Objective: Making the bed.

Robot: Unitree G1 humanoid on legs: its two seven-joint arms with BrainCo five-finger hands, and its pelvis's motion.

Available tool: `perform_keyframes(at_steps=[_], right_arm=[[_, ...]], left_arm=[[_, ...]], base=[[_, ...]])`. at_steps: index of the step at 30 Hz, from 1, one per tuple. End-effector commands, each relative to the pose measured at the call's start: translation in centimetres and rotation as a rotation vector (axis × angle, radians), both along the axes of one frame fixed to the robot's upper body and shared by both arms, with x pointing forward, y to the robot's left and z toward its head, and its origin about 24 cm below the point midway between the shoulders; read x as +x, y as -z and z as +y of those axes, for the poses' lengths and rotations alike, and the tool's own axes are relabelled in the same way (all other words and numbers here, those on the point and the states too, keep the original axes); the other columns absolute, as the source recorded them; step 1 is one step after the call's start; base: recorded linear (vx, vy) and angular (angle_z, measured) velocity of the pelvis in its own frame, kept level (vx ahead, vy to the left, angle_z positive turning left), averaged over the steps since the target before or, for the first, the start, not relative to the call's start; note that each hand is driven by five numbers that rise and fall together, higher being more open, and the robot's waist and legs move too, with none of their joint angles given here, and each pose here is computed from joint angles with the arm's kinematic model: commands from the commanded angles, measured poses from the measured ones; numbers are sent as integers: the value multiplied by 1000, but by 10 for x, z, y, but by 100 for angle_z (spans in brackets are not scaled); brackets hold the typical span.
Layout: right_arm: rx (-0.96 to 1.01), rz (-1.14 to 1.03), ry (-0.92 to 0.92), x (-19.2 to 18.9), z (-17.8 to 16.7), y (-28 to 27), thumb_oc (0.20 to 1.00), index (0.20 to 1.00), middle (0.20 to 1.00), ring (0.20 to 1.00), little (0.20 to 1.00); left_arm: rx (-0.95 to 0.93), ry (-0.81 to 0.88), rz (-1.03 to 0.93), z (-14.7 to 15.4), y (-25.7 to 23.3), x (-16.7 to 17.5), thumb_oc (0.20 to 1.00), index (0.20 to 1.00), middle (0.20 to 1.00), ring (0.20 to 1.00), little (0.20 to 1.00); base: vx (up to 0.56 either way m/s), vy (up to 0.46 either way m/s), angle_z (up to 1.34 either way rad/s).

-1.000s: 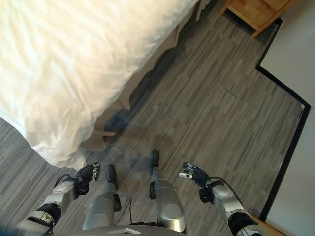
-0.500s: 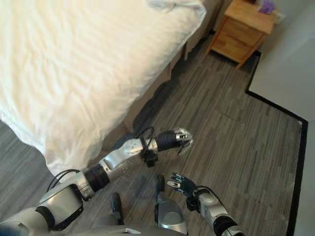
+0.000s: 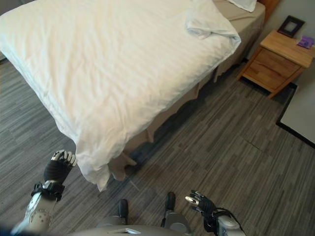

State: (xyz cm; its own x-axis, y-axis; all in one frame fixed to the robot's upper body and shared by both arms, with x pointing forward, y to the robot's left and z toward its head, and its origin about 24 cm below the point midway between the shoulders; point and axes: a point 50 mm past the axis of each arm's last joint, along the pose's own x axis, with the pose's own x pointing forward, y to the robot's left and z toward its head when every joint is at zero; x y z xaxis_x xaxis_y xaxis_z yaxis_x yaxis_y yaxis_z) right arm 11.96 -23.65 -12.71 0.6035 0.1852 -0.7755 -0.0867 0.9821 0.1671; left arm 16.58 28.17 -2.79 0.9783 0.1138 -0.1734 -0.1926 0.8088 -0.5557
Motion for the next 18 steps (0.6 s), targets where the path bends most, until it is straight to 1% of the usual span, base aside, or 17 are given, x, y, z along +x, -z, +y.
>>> perform_keyframes(at_steps=[1, 4, 9, 11, 12, 14, 16, 18], right_arm=[[-25, -91, -61, 25, -1, -12, 1000, 1000, 1000, 1000, 1000], [-30, -102, -58, 27, -4, -14, 1000, 1000, 1000, 1000, 1000], [-55, -118, -76, 37, -9, -19, 1000, 1000, 1000, 1000, 1000], [-74, -129, -80, 44, -11, -22, 1000, 1000, 1000, 1000, 1000], [-77, -131, -83, 47, -11, -22, 1000, 1000, 1000, 1000, 1000], [-87, -149, -82, 54, -11, -25, 1000, 1000, 1000, 1000, 1000], [-80, -161, -86, 58, -9, -27, 1000, 1000, 1000, 1000, 1000], [-90, -185, -96, 68, -8, -32, 1000, 1000, 1000, 1000, 1000]], left_arm=[[62, -17, -194, 12, -36, 34, 200, 200, 200, 200, 200], [77, -41, -173, 16, -33, 34, 200, 200, 200, 200, 200], [94, -75, -147, 24, -32, 51, 200, 200, 200, 200, 200], [114, -80, -189, 27, -46, 67, 200, 200, 200, 200, 200], [130, -93, -181, 35, -49, 73, 200, 200, 200, 200, 200], [183, -120, -243, 52, -79, 93, 200, 200, 200, 200, 200], [186, -120, -269, 54, -90, 102, 200, 200, 200, 200, 200], [264, -56, -309, 47, -115, 125, 200, 200, 200, 200, 200]], base=[[-37, 12, 9], [-43, 3, 11], [-92, -7, 9], [-86, -21, 7], [-52, -28, 4], [-37, -25, 0], [0, 0, 0], [10, -2, -7]])
